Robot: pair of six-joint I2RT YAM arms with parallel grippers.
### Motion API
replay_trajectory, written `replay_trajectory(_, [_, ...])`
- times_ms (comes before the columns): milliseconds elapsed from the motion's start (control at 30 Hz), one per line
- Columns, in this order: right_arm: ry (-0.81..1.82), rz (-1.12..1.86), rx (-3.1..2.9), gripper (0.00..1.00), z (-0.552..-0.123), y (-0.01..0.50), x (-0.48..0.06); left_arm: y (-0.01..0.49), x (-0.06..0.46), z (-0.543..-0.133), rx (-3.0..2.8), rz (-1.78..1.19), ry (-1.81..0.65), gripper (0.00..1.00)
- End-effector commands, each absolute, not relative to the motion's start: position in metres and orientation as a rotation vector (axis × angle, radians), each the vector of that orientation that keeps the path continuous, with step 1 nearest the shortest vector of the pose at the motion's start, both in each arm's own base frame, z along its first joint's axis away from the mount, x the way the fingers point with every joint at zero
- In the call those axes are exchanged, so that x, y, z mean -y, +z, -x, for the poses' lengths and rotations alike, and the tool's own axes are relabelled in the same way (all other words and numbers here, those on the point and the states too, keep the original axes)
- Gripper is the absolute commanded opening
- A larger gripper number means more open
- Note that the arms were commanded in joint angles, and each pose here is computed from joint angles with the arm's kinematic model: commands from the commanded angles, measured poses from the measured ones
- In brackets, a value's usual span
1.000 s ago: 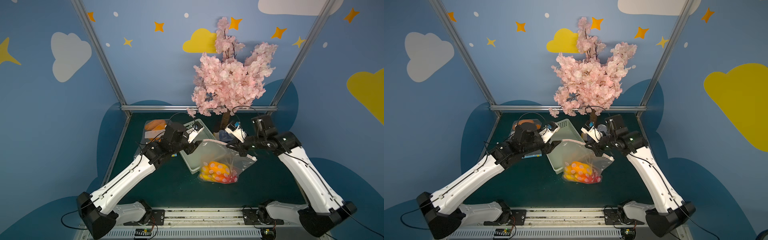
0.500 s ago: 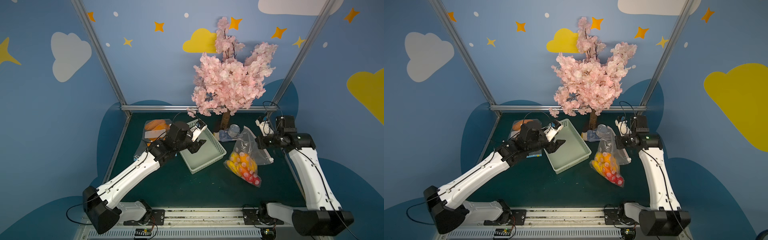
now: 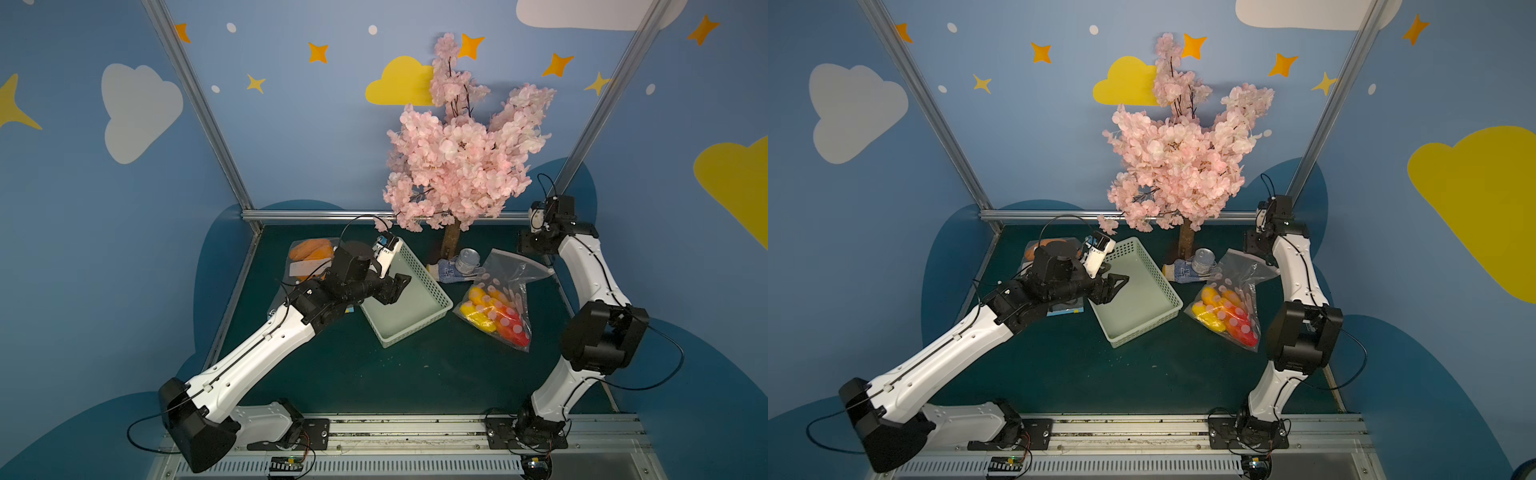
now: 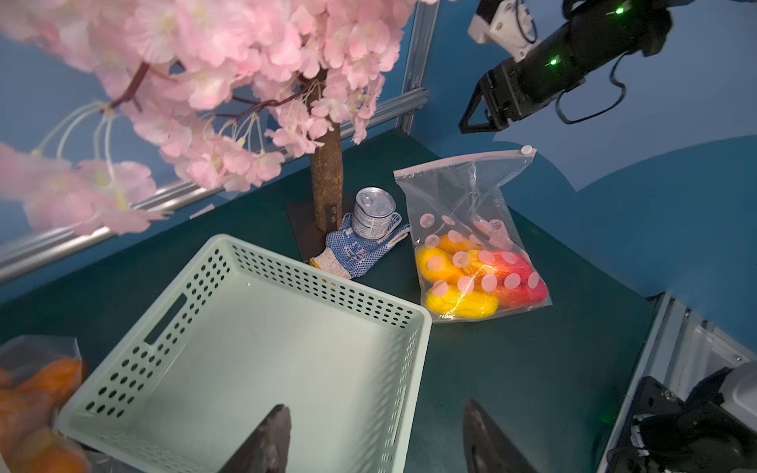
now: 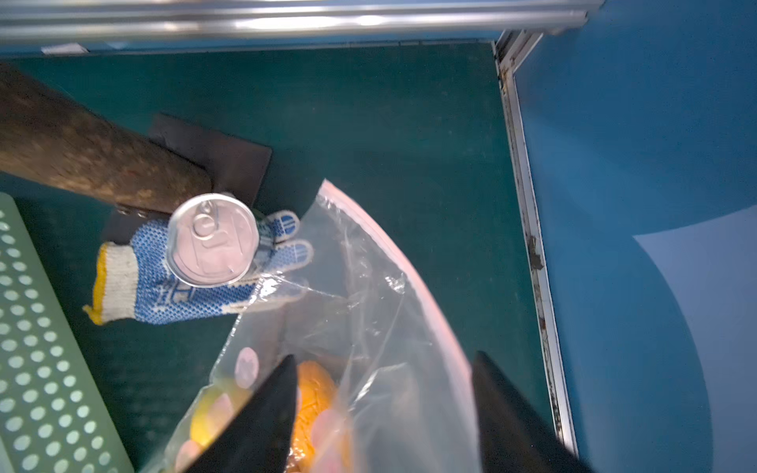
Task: Place the mango in a zip-top bag and seal the zipper
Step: Place the zipper food storage bag at the center of the board, then reset both arms
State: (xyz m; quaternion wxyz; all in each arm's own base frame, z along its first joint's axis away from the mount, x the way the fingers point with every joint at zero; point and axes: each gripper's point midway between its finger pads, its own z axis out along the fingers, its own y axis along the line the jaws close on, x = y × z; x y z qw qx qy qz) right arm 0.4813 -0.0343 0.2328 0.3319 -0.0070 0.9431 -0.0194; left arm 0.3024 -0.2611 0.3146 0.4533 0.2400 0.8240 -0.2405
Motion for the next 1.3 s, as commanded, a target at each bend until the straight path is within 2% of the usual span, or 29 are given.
replay_trajectory(0, [-0.008,-0.063,-2.370,0.82,-0.482,0.279,0.021,0.313,0.233,-0.311,-2.147,-0.304,-0.676,0.69])
replay_trajectory(67, [-0.062,-0.184,-2.315,0.82,-0.478,0.291,0.026,0.310,0.214,-0.320,-2.163,-0.155,-0.700,0.73])
replay_trajectory(100, [-0.083,-0.282,-2.296,0.83,-0.473,0.292,0.031,0.308,0.204,-0.323,-2.171,-0.088,-0.696,0.95])
replay_trajectory(133, [-0.104,-0.380,-2.287,0.83,-0.463,0.292,0.036,0.307,0.193,-0.326,-2.179,-0.018,-0.690,1.00])
replay_trajectory(167, [-0.103,-0.467,-2.289,0.83,-0.447,0.292,0.039,0.304,0.179,-0.328,-2.187,0.055,-0.667,1.00])
replay_trajectory(267, [-0.078,-0.434,-2.286,0.83,-0.409,0.283,0.027,0.295,0.127,-0.326,-2.169,0.298,-0.475,1.00])
replay_trajectory(333, [0.004,-0.534,-2.174,0.83,-0.391,0.273,0.026,0.288,0.102,-0.323,-2.148,0.355,-0.334,1.00])
replay_trajectory(400, [0.058,-0.479,-2.053,0.83,-0.379,0.264,0.024,0.270,0.068,-0.317,-2.150,0.437,-0.100,1.00])
replay_trajectory(467, [-0.051,-0.604,-2.010,0.84,-0.362,0.242,0.045,0.255,0.034,-0.310,-2.117,0.516,0.131,1.00])
replay_trajectory(600, [-0.151,-0.555,-1.907,0.85,-0.355,0.210,0.066,0.226,0.004,-0.312,-2.015,0.383,0.388,1.00])
replay_trajectory(667, [-0.226,-0.386,-1.928,0.85,-0.360,0.193,0.062,0.208,-0.004,-0.317,-1.996,0.279,0.410,1.00])
replay_trajectory(767, [-0.288,-0.404,-2.065,0.85,-0.364,0.166,0.068,0.177,-0.017,-0.325,-2.011,0.196,0.394,1.00])
replay_trajectory(933, [-0.266,-0.261,-2.187,0.85,-0.390,0.124,0.055,0.123,-0.042,-0.341,-2.132,0.303,0.300,1.00])
replay_trajectory(1067, [-0.210,-0.115,-2.248,0.85,-0.402,0.105,0.038,0.108,-0.033,-0.371,-2.089,0.229,0.208,1.00])
replay_trajectory(1267, [-0.100,0.140,-2.154,0.85,-0.386,0.101,-0.003,0.093,-0.014,-0.399,-2.016,0.095,0.099,1.00])
